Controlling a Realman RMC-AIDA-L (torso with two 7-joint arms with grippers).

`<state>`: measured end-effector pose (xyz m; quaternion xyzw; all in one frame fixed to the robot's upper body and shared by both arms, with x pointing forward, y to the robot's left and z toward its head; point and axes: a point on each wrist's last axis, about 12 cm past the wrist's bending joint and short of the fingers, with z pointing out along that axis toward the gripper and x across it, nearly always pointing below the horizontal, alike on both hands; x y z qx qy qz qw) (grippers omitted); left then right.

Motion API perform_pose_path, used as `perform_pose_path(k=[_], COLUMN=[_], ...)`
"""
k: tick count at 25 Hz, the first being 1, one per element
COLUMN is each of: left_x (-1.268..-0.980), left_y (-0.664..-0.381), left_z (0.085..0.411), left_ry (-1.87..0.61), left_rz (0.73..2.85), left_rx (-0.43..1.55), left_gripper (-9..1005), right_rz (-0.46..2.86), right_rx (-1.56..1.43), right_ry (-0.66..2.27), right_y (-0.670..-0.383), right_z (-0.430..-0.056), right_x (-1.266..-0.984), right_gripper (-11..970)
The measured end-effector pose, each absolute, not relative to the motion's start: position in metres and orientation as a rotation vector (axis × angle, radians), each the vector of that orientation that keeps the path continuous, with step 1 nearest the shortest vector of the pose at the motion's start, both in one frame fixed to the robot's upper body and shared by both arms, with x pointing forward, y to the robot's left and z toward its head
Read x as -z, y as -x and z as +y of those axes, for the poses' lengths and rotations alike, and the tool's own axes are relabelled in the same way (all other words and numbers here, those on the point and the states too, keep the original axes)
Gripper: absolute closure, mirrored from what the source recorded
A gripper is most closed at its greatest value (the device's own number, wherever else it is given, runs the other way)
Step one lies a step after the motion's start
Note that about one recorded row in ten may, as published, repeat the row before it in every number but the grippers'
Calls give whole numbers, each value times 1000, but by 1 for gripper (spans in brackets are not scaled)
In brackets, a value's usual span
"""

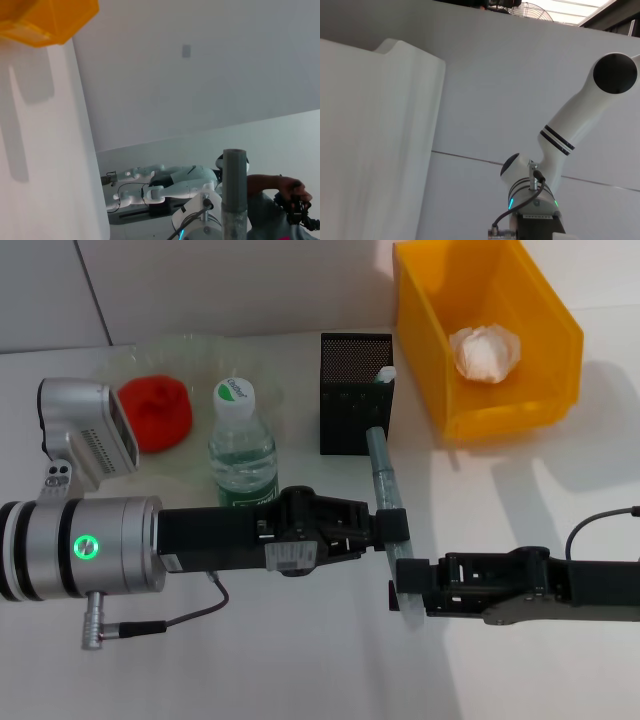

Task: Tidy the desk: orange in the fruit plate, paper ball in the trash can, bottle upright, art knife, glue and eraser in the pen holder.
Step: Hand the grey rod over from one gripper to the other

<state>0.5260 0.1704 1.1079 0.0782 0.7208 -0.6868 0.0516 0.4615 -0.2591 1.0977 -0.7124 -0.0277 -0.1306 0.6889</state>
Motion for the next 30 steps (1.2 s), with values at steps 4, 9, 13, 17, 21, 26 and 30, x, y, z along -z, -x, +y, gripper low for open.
perform_pose_path(k=[4,9,13,17,21,26,30], left_x=[-1108,-1108,-1108,-1109,-1109,-1110,-1110], left_y=[-526,-526,-527,-528,-528,-528,-528], left_z=[170,170,171,171,171,170,170], left_ry=[-239,-239,-239,-235,-230,-230,-226], left_rz=[2193,2193,2193,2188,2183,2172,2165], left_rx=[2090,2089,2086,2084,2085,2091,2093], left_gripper=[862,862,861,861,861,861,861], right_rz=[-61,-62,-71,-72,-73,-80,-89], right_rx=[295,300,313,316,313,310,318], right_ry=[1584,1579,1579,1582,1583,1580,1580], right_y=[-462,-463,-464,-465,-465,-464,-464], right_z=[-259,-259,-258,-259,-260,-260,-261], right_x=[-1099,-1099,-1097,-1097,-1096,-1097,-1097], right_gripper=[285,451,464,524,591,617,628])
